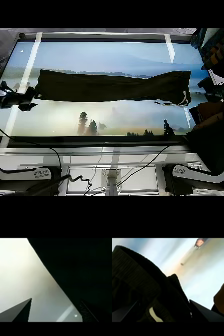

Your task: Fold the clothes and pants, and hang the long-sleeved shirts on hangers.

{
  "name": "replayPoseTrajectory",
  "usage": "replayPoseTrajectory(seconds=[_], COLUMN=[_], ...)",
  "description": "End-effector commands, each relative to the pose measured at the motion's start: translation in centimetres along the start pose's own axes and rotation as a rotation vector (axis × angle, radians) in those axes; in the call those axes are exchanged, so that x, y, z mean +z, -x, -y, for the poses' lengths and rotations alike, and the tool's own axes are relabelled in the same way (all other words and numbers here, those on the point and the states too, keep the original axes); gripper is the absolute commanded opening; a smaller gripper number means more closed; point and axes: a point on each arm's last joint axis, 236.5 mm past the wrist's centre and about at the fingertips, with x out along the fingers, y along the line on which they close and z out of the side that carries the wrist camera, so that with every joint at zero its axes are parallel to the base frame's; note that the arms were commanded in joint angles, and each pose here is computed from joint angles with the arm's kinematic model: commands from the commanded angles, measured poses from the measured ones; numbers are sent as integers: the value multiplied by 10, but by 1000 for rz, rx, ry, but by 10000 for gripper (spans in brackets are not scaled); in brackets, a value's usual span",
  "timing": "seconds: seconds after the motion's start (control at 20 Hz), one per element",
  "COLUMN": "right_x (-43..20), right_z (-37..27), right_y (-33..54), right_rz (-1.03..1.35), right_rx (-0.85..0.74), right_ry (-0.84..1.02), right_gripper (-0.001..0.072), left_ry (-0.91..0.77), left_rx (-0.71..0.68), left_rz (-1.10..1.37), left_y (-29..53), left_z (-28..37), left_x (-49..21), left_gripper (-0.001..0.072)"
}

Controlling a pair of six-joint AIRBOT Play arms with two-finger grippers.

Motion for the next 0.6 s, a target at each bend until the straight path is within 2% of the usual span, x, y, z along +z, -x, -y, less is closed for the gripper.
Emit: replayPoseTrajectory(seconds=[0.0,0.3,0.4,0.5,0.55], right_x=[1,-7,-8,-16,-23], right_z=[1,-22,-28,-36,-43], right_y=[1,2,3,5,6], right_rz=[0,-37,-45,-67,-82], right_rx=[-1,94,115,128,137], right_ry=[-3,-129,-147,-78,-26], right_gripper=[689,688,687,687,687], left_ry=[127,158,75,-47,-68], left_rx=[-82,-116,-120,-118,-121], left_rz=[57,306,387,442,443], left_y=[-40,-82,-80,-78,-82], left_z=[15,38,55,73,79], left_x=[5,44,62,78,82], left_gripper=[715,699,699,696,636])
